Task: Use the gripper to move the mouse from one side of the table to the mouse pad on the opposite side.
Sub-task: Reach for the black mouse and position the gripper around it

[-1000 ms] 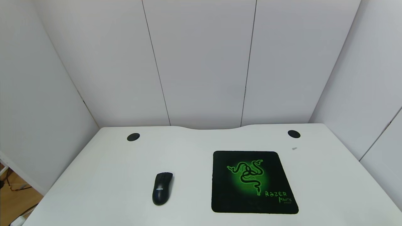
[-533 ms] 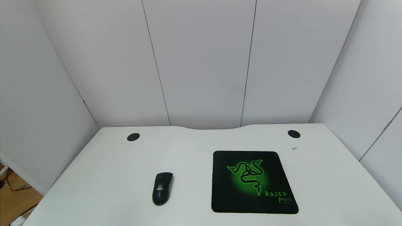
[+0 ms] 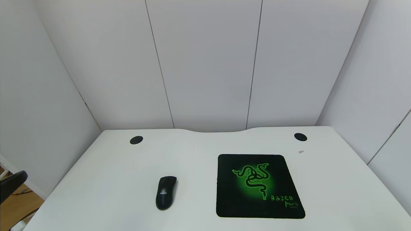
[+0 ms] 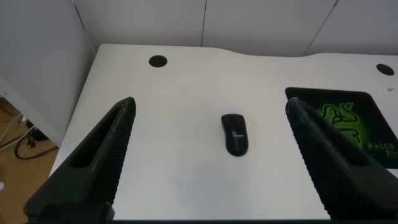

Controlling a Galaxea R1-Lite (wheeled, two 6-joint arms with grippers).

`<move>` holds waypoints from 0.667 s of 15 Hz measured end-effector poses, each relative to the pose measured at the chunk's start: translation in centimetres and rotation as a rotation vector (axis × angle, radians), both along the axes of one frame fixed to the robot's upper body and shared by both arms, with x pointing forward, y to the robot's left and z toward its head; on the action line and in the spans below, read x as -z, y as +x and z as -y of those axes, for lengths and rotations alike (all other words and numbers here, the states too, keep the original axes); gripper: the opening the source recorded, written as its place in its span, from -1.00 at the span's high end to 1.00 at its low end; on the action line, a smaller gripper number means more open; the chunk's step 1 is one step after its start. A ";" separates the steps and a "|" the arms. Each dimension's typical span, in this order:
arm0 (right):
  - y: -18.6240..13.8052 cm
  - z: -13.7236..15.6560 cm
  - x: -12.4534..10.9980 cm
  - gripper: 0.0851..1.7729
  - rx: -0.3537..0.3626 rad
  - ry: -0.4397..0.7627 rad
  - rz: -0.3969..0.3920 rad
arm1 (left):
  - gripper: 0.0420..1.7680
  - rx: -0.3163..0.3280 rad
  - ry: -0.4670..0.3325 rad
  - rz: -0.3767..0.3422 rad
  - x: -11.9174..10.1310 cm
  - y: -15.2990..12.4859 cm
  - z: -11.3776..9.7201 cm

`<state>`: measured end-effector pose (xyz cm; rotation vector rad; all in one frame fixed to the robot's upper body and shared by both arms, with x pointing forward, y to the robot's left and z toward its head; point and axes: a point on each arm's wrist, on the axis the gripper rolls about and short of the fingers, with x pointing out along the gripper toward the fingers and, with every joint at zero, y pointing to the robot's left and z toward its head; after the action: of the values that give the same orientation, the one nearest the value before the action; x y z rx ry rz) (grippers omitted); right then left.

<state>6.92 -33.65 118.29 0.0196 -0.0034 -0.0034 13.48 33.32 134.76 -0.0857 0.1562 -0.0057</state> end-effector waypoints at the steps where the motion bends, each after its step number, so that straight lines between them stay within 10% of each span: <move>1: 0.0 0.0 0.0 -0.93 0.000 0.000 0.000 | -0.94 0.001 -0.004 -0.055 -0.7 1.0 0.0; 10: 0.0 0.0 0.0 -0.93 0.000 0.000 0.000 | -0.94 0.060 -0.129 -0.554 -2.8 10.5 2.1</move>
<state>6.92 -33.65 118.29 0.0196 -0.0039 -0.0034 23.96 31.19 137.52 -0.2102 0.7121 -0.0522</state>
